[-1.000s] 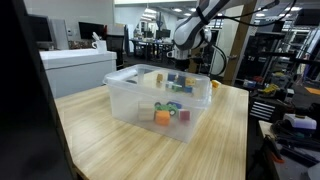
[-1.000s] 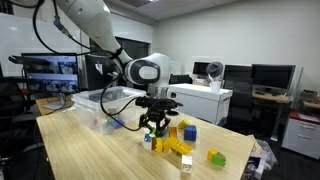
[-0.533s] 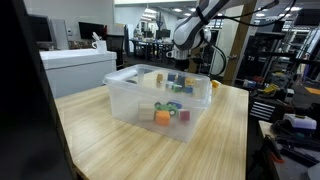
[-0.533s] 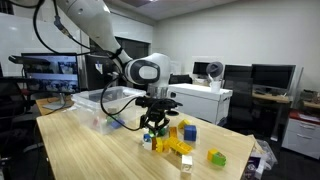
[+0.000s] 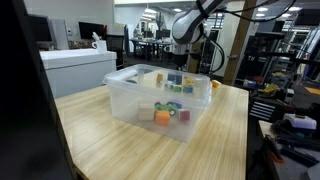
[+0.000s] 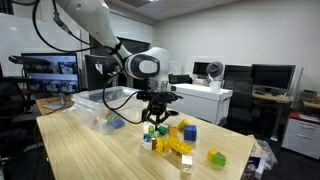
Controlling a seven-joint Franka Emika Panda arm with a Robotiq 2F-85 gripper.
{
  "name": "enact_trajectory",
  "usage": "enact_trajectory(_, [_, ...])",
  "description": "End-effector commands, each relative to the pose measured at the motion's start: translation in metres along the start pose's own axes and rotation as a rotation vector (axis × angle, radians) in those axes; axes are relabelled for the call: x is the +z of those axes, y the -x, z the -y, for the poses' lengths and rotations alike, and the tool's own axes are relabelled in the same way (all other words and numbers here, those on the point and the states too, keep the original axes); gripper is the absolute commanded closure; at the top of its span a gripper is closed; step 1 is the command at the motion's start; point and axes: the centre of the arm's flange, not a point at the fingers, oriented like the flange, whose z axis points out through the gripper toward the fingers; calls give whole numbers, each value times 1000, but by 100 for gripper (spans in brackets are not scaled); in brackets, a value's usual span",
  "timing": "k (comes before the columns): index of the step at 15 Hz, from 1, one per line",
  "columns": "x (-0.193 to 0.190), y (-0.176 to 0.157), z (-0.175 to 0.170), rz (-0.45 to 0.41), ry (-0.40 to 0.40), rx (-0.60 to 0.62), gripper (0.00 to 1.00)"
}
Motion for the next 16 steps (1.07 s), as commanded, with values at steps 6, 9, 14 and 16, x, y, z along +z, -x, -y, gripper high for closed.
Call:
enact_trajectory(6, [-42, 4, 16, -31, -28, -27, 58])
enact_trajectory(9, [-42, 4, 17, -28, -40, -27, 40])
enact_trajectory(14, [-28, 4, 20, -7, -57, -43, 7])
enact_trajectory(16, [-19, 4, 22, 7, -70, -44, 0])
